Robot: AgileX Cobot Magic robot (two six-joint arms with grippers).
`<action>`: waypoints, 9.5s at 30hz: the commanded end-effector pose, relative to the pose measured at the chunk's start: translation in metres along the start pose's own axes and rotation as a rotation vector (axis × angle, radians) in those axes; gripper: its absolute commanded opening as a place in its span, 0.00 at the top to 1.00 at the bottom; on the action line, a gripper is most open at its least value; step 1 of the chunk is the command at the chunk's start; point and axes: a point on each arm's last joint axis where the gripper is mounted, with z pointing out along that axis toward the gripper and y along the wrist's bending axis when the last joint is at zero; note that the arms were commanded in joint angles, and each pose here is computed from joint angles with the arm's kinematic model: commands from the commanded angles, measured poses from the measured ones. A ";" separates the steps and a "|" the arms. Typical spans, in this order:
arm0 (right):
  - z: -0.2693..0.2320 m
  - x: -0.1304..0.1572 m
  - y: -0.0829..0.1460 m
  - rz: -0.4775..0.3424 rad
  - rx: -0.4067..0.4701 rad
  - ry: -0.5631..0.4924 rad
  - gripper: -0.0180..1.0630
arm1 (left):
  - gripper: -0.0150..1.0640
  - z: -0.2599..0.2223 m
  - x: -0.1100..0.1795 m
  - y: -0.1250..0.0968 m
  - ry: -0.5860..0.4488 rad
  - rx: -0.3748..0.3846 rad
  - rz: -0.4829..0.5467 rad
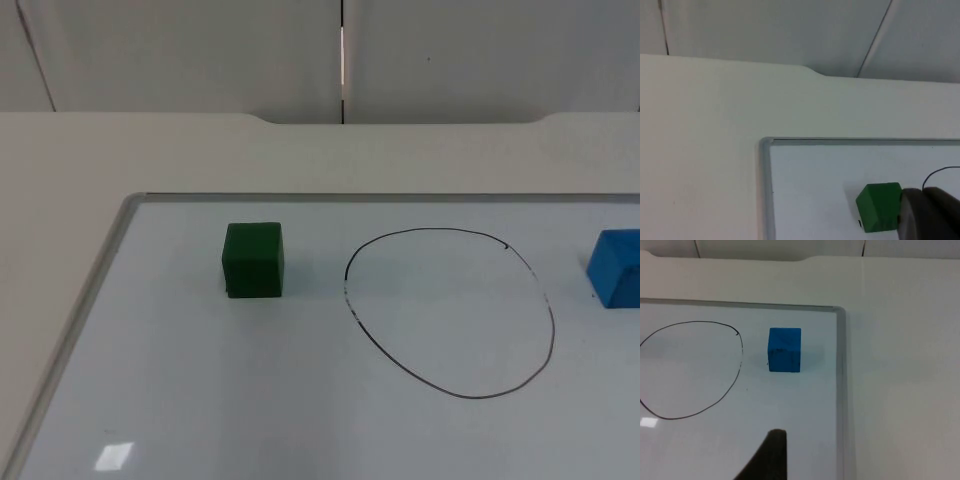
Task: Push the two cubes into the marked area.
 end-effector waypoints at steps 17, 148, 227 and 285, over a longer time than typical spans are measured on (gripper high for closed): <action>0.000 0.000 0.000 0.001 0.009 -0.008 0.01 | 0.97 0.063 0.004 -0.027 0.143 0.154 0.035; 0.000 0.000 0.000 -0.002 0.008 -0.008 0.01 | 0.97 0.277 0.124 -0.052 0.559 0.021 0.040; 0.000 0.000 0.000 -0.002 0.008 -0.008 0.01 | 0.97 0.268 0.140 -0.110 0.502 0.087 0.161; 0.000 0.000 0.000 -0.002 0.008 -0.008 0.01 | 0.97 0.260 0.144 -0.153 0.470 0.179 0.231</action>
